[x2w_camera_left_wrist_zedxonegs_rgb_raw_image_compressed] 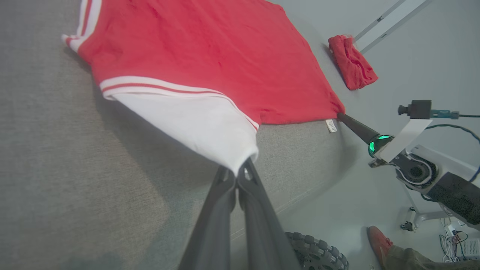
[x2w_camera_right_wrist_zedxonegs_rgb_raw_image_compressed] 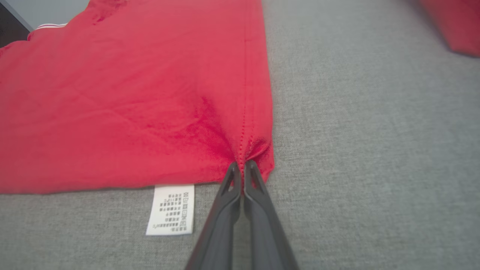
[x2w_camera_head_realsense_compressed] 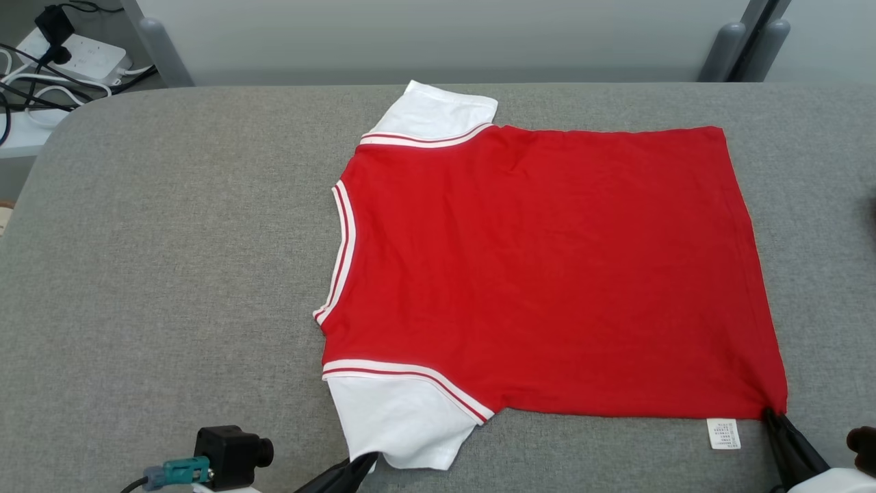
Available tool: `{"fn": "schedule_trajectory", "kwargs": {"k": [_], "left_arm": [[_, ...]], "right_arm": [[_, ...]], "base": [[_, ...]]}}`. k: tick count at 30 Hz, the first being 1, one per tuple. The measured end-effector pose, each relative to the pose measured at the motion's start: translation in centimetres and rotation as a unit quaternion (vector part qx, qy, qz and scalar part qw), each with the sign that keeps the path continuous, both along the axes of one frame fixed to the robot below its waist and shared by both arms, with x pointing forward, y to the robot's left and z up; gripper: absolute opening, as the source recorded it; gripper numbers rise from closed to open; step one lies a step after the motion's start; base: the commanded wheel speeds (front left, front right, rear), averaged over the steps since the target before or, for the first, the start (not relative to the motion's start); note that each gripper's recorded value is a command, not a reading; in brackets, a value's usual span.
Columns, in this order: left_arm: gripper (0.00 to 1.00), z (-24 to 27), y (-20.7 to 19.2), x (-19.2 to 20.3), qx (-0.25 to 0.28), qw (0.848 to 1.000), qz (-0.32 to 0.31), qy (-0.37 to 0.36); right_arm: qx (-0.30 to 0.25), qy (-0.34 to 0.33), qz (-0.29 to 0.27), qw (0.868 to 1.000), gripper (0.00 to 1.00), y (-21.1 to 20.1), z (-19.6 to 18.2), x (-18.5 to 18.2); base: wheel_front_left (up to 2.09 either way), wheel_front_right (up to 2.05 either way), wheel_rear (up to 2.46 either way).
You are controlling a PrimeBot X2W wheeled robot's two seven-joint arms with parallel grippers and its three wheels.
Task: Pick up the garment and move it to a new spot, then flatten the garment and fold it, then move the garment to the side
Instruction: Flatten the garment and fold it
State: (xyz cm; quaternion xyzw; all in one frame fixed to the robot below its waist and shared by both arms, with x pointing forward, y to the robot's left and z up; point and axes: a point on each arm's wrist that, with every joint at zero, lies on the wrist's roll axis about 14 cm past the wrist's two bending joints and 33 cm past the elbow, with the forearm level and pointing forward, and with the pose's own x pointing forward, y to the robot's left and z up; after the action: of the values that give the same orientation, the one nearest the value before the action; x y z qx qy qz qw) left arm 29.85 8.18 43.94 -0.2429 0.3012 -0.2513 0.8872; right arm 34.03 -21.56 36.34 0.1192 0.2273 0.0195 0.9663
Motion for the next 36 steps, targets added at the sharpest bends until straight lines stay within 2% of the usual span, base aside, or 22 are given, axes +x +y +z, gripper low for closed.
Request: {"fn": "schedule_trajectory", "kwargs": {"k": [6, 12, 19, 23, 30, 36], "left_arm": [[0.0, 1.4, -0.5, -0.3, -0.03, 0.999, -0.011, 0.003], [0.0, 1.4, 0.8, -1.4, -0.017, 0.999, -0.007, 0.031], [0.0, 1.4, 2.2, -2.8, 0.006, 0.998, 0.005, 0.065], [0.0, 1.4, 1.9, -4.1, -0.004, 0.995, 0.004, 0.097], [0.0, 3.6, 1.3, -2.8, -0.027, 0.998, -0.004, 0.057], [0.0, 5.4, 1.1, 0.3, -0.034, 0.999, -0.011, -0.006]], "right_arm": [[-0.007, -0.007, 0.006, 1.0, 0.0, -1.0, 1.1, 0.3], [-0.014, -0.001, 0.02, 1.0, 0.0, -2.0, 2.3, -0.4], [0.008, 0.039, 0.031, 0.999, 0.0, -1.7, 1.8, -3.0], [0.026, 0.052, 0.023, 0.998, 0.0, -1.9, 2.1, -4.1], [0.024, 0.027, 0.008, 0.999, 0.0, -3.3, 4.2, -3.3], [0.027, 0.014, 0.014, 0.999, 0.0, -3.0, 5.6, -1.5]], "base": [[0.0, 0.0, 0.0], [0.0, 0.0, 0.0], [0.0, 0.0, 0.0], [0.0, 0.0, 0.0], [0.0, 0.0, 0.0], [0.0, 0.0, 0.0]]}}
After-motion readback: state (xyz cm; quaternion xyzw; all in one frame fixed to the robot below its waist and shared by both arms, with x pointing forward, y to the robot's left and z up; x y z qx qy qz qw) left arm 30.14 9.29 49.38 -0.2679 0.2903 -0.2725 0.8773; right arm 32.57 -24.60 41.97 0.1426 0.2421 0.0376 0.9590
